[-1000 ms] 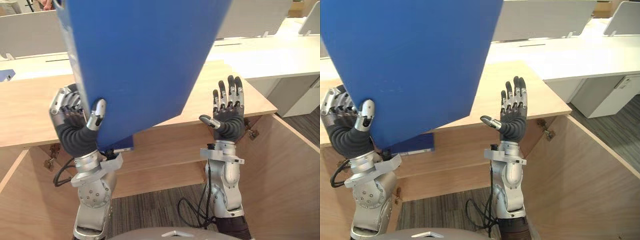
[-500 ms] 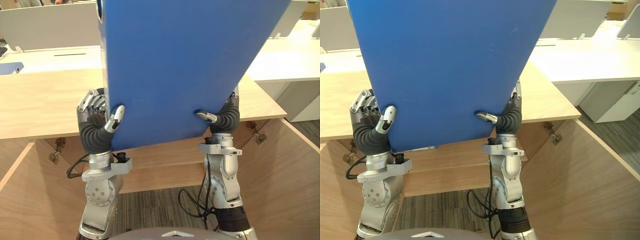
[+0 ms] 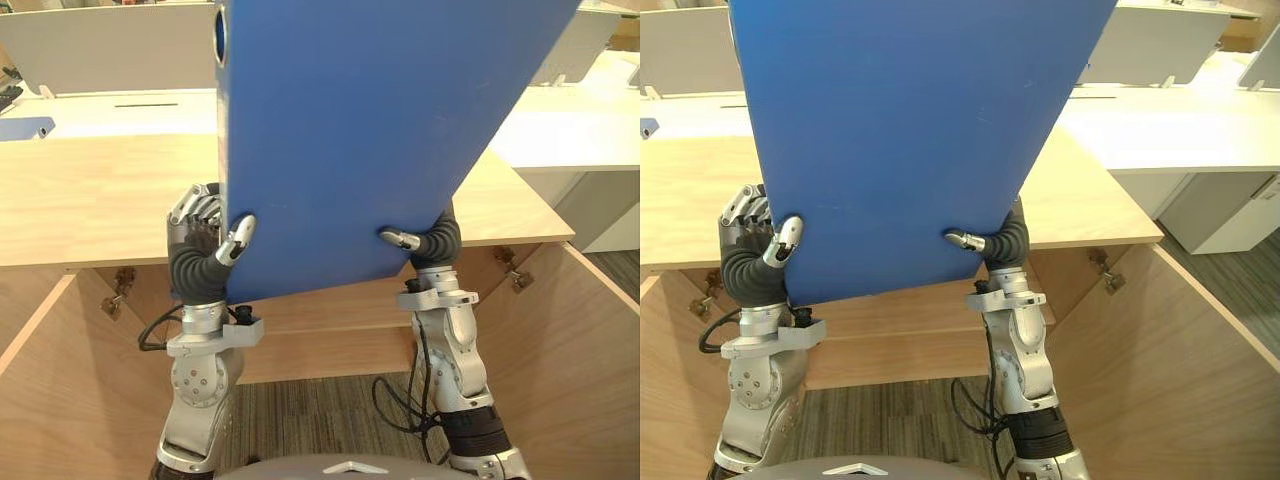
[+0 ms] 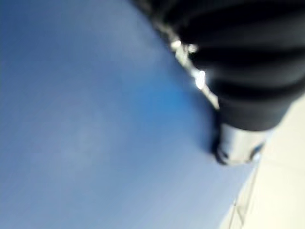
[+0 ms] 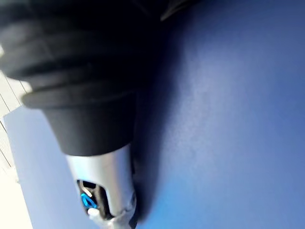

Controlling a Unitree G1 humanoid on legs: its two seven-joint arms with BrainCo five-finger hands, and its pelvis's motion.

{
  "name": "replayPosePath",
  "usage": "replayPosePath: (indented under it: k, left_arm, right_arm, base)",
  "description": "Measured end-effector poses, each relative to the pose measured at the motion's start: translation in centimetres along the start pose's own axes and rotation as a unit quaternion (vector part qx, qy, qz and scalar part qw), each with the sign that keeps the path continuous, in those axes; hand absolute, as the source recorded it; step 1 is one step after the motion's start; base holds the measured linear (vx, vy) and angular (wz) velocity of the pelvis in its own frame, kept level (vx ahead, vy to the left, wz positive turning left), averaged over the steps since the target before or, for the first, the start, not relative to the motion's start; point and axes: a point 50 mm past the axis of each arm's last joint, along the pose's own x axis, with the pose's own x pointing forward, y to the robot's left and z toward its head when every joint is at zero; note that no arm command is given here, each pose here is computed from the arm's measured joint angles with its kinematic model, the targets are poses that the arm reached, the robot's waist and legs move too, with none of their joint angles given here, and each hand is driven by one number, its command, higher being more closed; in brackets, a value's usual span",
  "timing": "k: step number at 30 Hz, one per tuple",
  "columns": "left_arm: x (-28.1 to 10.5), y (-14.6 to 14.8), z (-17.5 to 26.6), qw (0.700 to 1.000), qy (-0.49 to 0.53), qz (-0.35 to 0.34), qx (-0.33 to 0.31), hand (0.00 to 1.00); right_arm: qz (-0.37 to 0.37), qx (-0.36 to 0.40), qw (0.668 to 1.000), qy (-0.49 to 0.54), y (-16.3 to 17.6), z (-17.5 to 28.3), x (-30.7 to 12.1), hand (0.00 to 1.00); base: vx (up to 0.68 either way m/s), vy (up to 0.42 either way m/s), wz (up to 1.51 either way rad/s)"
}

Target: Walk over to the cabinet, pick up the folder, carry it to the office cabinet, place the folder inside the office cabinet, then close the office cabinet door

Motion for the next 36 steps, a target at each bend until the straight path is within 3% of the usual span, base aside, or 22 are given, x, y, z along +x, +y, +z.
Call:
replayPosePath:
  k: [4, 5, 20, 28, 36]
  left_arm:
    - [0.0, 0.6, -0.7, 1.0, 0.013, 0.006, 0.018, 1.0]
    - [-0.1, 0.9, -1.0, 0.999, 0.017, 0.008, 0.028, 0.0]
    - [-0.3, 2.8, -2.0, 0.994, 0.034, 0.031, 0.101, 0.0]
    - [-1.7, 6.9, -1.9, 0.981, 0.062, 0.133, 0.127, 0.0]
    - [-4.9, 11.2, -2.4, 0.949, 0.116, 0.251, 0.151, 0.0]
  right_arm:
    - [0.006, 0.008, 1.0, 0.026, -0.1, -1.1, -0.3, 1.0]
    - [0.007, 0.012, 0.999, 0.037, -0.1, -1.5, -0.4, 1.0]
    - [-0.003, 0.019, 0.999, 0.048, 0.0, -2.1, -0.7, 1.0]
    - [-0.076, 0.027, 0.997, 0.011, -1.2, -1.4, -0.7, 1.0]
    - [-0.134, -0.048, 0.989, -0.041, -2.8, 1.8, -2.1, 1.0]
  base:
    - [-0.01, -0.001, 0.0]
    - [-0.04, -0.004, 0.01]
    - [-0.02, 0.0, 0.0]
    - [0.0, 0.0, 0.0]
    - [0.0, -0.001, 0.07]
